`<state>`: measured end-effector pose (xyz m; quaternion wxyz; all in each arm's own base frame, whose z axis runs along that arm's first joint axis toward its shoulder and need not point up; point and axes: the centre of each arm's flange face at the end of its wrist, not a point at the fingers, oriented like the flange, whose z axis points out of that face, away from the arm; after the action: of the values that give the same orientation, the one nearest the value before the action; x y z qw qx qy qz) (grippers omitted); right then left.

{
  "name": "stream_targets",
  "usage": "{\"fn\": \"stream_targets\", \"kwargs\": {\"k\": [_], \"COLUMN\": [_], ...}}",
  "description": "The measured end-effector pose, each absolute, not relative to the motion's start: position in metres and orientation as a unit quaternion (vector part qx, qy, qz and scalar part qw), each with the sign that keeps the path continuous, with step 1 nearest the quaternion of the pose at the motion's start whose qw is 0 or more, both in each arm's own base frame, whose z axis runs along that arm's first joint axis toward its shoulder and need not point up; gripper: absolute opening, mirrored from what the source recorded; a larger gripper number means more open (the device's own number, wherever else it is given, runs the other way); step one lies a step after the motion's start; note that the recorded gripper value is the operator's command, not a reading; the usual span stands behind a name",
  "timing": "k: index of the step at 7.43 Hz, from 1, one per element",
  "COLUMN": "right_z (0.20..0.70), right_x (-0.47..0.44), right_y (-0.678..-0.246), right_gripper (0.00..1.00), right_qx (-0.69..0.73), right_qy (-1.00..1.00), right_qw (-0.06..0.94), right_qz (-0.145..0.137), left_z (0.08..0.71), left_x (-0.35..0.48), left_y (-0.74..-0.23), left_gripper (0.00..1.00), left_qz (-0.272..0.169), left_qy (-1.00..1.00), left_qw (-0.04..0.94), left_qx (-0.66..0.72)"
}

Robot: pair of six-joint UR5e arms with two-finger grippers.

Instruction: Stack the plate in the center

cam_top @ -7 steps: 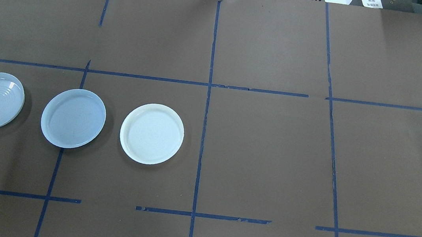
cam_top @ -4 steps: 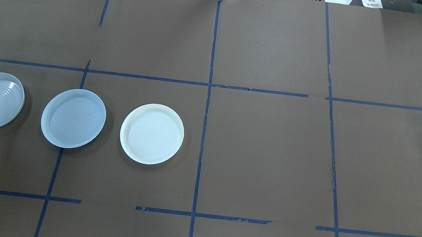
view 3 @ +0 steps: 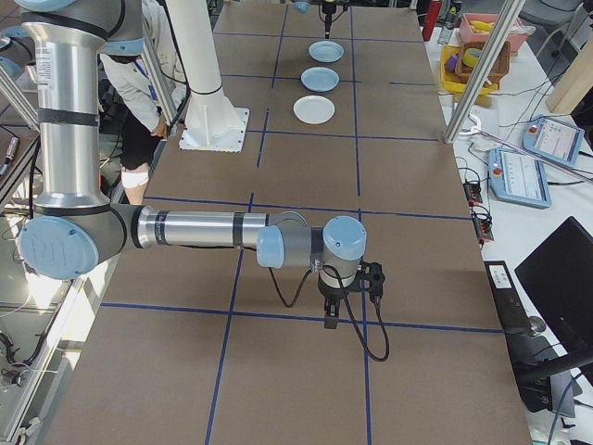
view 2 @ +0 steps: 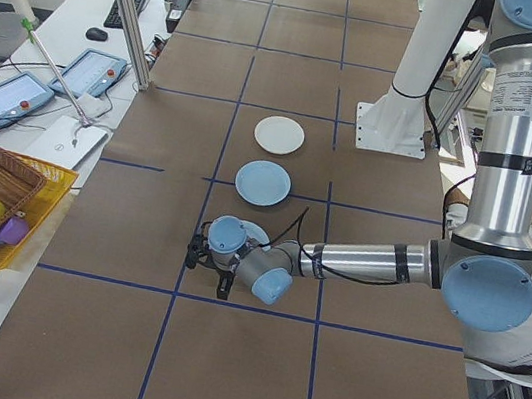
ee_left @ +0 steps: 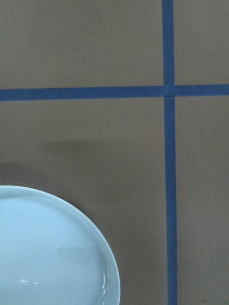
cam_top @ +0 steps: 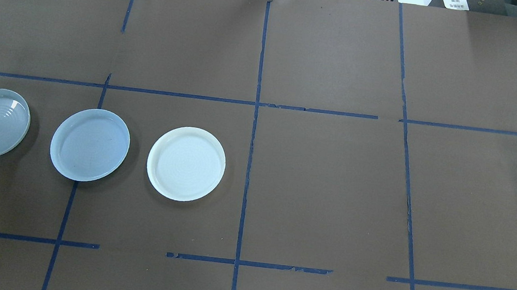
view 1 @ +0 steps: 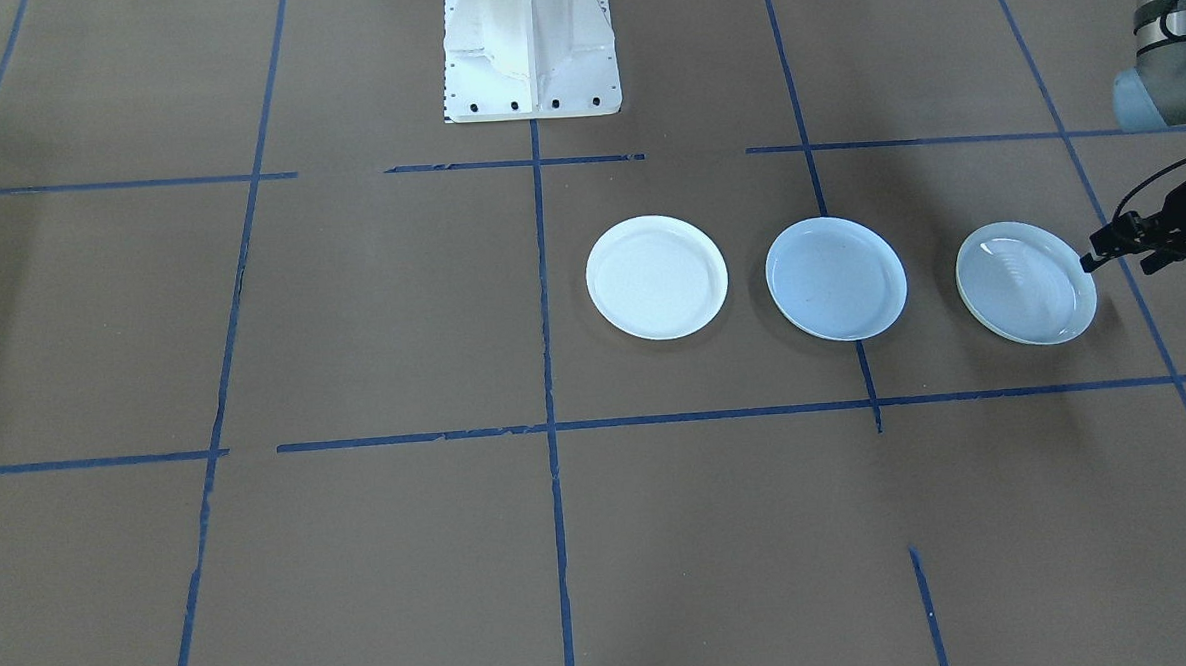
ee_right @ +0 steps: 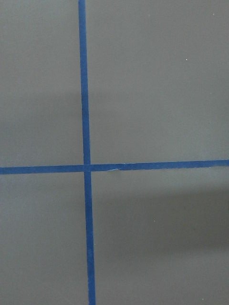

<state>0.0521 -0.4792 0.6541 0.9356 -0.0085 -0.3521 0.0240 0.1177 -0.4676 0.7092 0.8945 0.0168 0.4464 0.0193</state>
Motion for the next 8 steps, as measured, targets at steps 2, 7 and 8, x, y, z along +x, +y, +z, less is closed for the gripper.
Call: {"fn": "stream_targets", "kwargs": {"k": [2, 7, 8], "right_z": [0.654, 0.654, 0.654], "right_x": [0.052, 0.052, 0.052], "right_y": [-0.479, -0.479, -0.479], "right_gripper": [1.0, 1.0, 1.0], "right_qx": [-0.009, -0.008, -0.008], "right_qy": [-0.353, -0.353, -0.352], "right_qw": [0.935, 0.935, 0.935], "right_qz": [0.024, 0.024, 0.024], "left_z": [0.707, 0.712, 0.713], "left_x": [0.135, 0.144, 0.144], "left_y": [-0.466, -0.467, -0.466], "left_gripper": [0.68, 0.0, 0.0], "left_qz": [0.035, 0.04, 0.039], "left_qy": [0.458, 0.461, 0.463], "left_qw": [0.888, 0.886, 0.886], "left_qx": [0.001, -0.01, -0.015]}}
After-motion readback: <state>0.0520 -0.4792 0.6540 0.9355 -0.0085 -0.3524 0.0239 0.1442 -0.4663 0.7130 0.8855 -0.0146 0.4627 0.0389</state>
